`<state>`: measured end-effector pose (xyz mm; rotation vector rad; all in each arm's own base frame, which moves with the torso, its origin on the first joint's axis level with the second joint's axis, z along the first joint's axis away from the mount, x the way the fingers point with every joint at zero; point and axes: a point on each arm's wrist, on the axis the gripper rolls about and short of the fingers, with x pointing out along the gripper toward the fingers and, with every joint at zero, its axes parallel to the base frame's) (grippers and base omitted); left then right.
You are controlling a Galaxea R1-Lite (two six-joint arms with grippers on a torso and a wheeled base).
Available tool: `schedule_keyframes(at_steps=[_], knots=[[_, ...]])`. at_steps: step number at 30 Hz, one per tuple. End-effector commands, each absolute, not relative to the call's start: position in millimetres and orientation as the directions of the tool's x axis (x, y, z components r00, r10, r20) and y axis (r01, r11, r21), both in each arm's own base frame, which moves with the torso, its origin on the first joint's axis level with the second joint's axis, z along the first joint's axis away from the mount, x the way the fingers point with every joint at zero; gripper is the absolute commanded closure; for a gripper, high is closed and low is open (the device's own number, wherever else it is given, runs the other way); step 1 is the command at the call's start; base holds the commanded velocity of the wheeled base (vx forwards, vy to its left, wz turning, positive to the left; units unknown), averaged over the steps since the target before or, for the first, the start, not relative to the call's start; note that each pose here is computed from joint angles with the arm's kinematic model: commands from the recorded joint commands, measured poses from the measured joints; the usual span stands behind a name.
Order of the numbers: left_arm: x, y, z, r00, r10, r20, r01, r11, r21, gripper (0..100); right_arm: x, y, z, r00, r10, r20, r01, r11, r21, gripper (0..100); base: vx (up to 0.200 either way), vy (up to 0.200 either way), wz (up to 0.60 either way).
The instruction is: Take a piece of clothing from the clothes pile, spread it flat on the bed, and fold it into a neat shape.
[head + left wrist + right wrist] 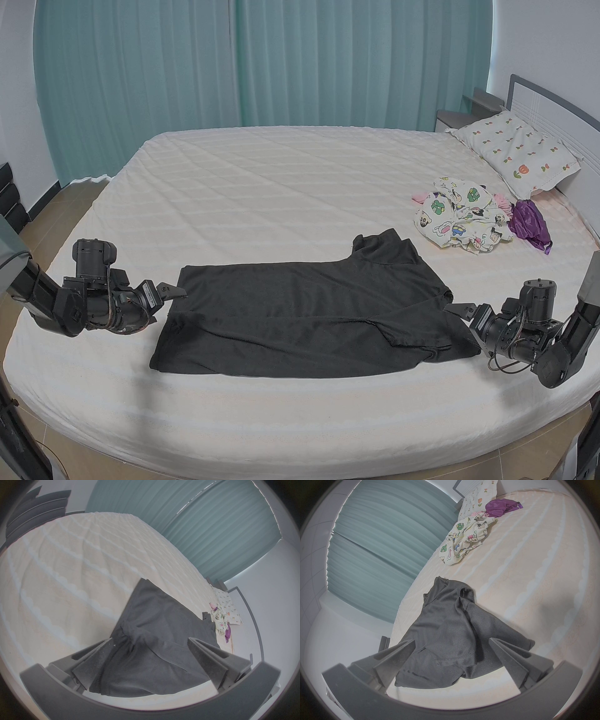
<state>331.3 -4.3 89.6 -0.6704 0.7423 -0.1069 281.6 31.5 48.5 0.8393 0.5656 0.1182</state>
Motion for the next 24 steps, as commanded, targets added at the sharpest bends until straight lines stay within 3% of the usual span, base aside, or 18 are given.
schedule_keyframes(at_steps=[1,17,18,24], knots=[[336.2,-13.0,81.1,0.72,-0.338,-0.607,-0.132,0.791,-0.597,0,281.8,31.8,46.6,0.844,0.317,-0.433,0.123,0.671,0.731,0,0.0,0.0,0.0],[355.1,-22.9,54.1,0.679,-0.344,-0.648,-0.152,0.798,-0.583,0,282.5,31.9,40.6,0.835,0.318,-0.45,0.137,0.671,0.728,0,0.0,0.0,0.0],[355.6,-22.9,53.3,0.678,-0.344,-0.649,-0.154,0.797,-0.584,100,282.6,31.9,40.7,0.835,0.318,-0.449,0.136,0.671,0.729,0,0.0,0.0,0.0],[360.9,-19.2,51.8,0.693,-0.312,-0.65,-0.19,0.79,-0.582,100,283.3,31.9,43.6,0.841,0.317,-0.438,0.127,0.672,0.73,0,0.0,0.0,0.0]])
